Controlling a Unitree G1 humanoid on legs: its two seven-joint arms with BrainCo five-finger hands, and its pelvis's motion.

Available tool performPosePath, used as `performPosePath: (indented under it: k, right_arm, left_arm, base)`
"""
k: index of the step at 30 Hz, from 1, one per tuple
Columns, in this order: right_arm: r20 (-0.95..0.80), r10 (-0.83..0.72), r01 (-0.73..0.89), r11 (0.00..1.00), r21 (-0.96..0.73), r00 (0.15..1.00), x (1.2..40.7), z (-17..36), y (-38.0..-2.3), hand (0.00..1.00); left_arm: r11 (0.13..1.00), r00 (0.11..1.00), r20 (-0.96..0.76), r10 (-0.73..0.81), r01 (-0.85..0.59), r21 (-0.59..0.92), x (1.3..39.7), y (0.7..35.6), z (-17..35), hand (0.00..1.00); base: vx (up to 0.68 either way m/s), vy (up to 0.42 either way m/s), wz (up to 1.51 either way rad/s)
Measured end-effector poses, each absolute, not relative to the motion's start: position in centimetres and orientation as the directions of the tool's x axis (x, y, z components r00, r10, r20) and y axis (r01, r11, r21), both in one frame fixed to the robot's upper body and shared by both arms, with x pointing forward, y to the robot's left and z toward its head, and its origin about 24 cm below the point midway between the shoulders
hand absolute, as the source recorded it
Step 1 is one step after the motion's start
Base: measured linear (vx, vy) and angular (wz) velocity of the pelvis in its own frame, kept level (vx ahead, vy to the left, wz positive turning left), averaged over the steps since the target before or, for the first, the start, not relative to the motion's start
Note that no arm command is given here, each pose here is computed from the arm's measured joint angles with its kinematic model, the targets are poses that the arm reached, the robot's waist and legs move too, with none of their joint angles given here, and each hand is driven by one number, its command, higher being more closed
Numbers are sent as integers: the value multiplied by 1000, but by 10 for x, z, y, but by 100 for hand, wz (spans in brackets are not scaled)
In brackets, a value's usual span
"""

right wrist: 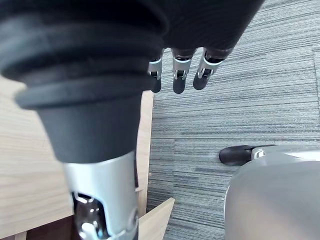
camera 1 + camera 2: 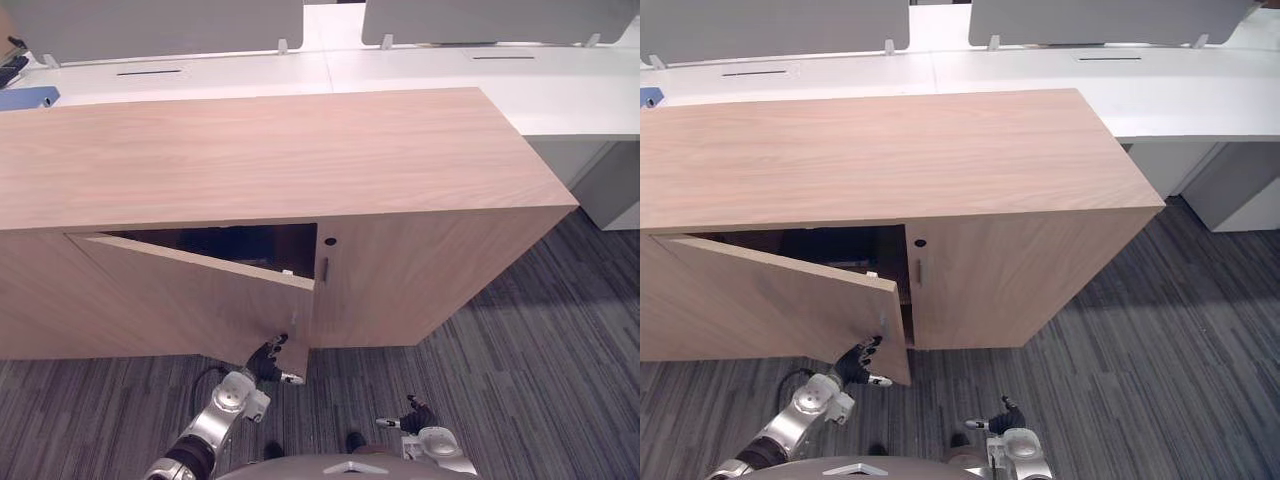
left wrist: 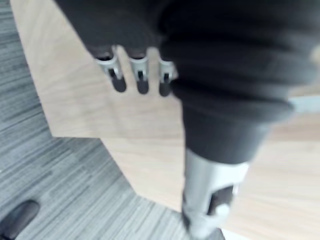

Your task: Walk over to the cabinet, pick up the folder, carry it to the office cabinet, place the folder inside the office cabinet, then close the office cabinet door

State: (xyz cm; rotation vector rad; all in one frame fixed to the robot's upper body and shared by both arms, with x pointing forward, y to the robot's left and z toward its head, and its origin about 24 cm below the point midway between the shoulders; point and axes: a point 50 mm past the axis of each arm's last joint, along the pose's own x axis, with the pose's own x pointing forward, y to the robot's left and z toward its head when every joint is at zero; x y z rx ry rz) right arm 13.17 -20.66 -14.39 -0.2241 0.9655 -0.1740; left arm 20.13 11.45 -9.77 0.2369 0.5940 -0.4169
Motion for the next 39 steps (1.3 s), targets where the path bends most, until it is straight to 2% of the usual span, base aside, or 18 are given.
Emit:
performPosePath:
  k: [9, 14, 24, 34, 39]
  right_arm:
    - [-800, -246, 46, 963, -265, 547, 131, -145, -207, 0]
    - [-819, -246, 49, 965, -259, 518, 124, -149, -206, 0]
    - [-839, -247, 80, 968, -239, 484, 118, -154, -204, 0]
    - [-847, -252, 97, 967, -235, 468, 118, -155, -205, 0]
    - [-848, -254, 105, 967, -232, 465, 118, -155, -205, 0]
  left_arm:
    - [915, 767, -577, -280, 395, 81, 204, 120, -97, 0]
    - [969, 778, -613, -137, 233, 80, 189, 151, -106, 0]
    - [990, 603, -789, 117, -4, 144, 129, 203, -142, 0]
    - [976, 507, -834, 216, -102, 191, 105, 216, -152, 0]
    - [973, 468, -854, 229, -102, 205, 95, 218, -156, 0]
  base:
    - [-25, -41, 5]
    - [-26, -41, 18]
    - [-6, -39, 16]
    - [-22, -31, 3]
    - [-30, -34, 6]
